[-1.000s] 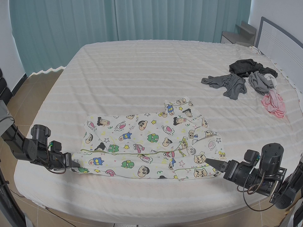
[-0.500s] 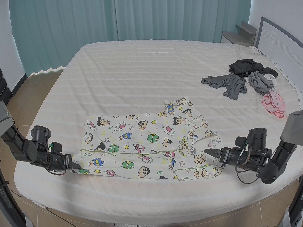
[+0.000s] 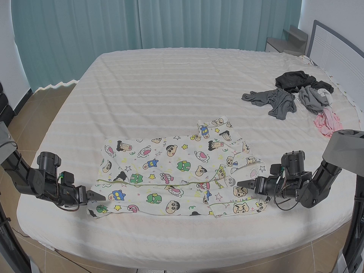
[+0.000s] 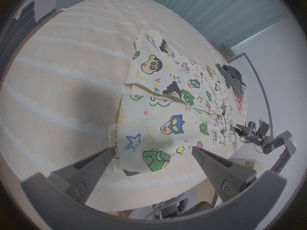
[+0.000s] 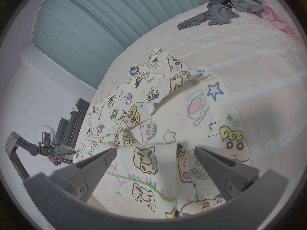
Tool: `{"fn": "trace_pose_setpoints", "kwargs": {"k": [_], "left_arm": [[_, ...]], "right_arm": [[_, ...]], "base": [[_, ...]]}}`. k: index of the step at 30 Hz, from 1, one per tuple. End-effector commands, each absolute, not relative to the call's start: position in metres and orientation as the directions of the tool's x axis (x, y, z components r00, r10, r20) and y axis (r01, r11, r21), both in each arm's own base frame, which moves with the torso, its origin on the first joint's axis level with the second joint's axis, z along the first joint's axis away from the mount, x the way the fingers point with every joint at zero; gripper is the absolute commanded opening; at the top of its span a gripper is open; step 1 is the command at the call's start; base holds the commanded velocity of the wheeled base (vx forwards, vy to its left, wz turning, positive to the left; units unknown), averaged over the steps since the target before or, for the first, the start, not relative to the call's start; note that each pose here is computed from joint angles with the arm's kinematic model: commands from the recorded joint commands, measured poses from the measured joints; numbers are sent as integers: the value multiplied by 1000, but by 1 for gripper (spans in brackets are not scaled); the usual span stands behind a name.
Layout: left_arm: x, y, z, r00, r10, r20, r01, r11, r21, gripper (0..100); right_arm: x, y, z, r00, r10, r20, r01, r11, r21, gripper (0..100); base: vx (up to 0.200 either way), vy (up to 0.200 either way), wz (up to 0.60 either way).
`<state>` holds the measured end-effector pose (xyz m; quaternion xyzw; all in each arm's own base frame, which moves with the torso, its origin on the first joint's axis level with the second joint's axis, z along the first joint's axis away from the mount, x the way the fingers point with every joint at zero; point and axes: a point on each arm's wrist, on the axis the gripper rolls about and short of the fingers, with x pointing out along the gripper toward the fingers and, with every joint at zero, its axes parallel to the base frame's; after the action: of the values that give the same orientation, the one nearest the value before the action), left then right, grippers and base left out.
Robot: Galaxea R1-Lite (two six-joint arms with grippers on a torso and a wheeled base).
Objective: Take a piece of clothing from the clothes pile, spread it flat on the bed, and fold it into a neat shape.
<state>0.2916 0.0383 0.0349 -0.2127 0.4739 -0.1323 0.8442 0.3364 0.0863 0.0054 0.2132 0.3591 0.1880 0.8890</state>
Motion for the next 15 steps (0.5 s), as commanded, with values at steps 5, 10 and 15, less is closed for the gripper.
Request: {"fn": "trace_pose_setpoints", "kwargs": {"k": [5, 10, 15], "left_arm": [[297, 52, 57, 598, -394, -698, 23, 879, -477, 100], [307, 53, 64, 620, -389, -681, 34, 881, -472, 100], [321, 55, 47, 598, -389, -701, 20, 881, -472, 100]], "right_arm": [[334, 87, 0, 641, 520, -565, -196, 822, 534, 100], [334, 88, 0, 622, 553, -555, -221, 803, 553, 100], [333, 91, 0, 612, 564, -554, -232, 798, 556, 100]], "base": [[0, 0, 0], [0, 0, 0], [0, 0, 0]]}}
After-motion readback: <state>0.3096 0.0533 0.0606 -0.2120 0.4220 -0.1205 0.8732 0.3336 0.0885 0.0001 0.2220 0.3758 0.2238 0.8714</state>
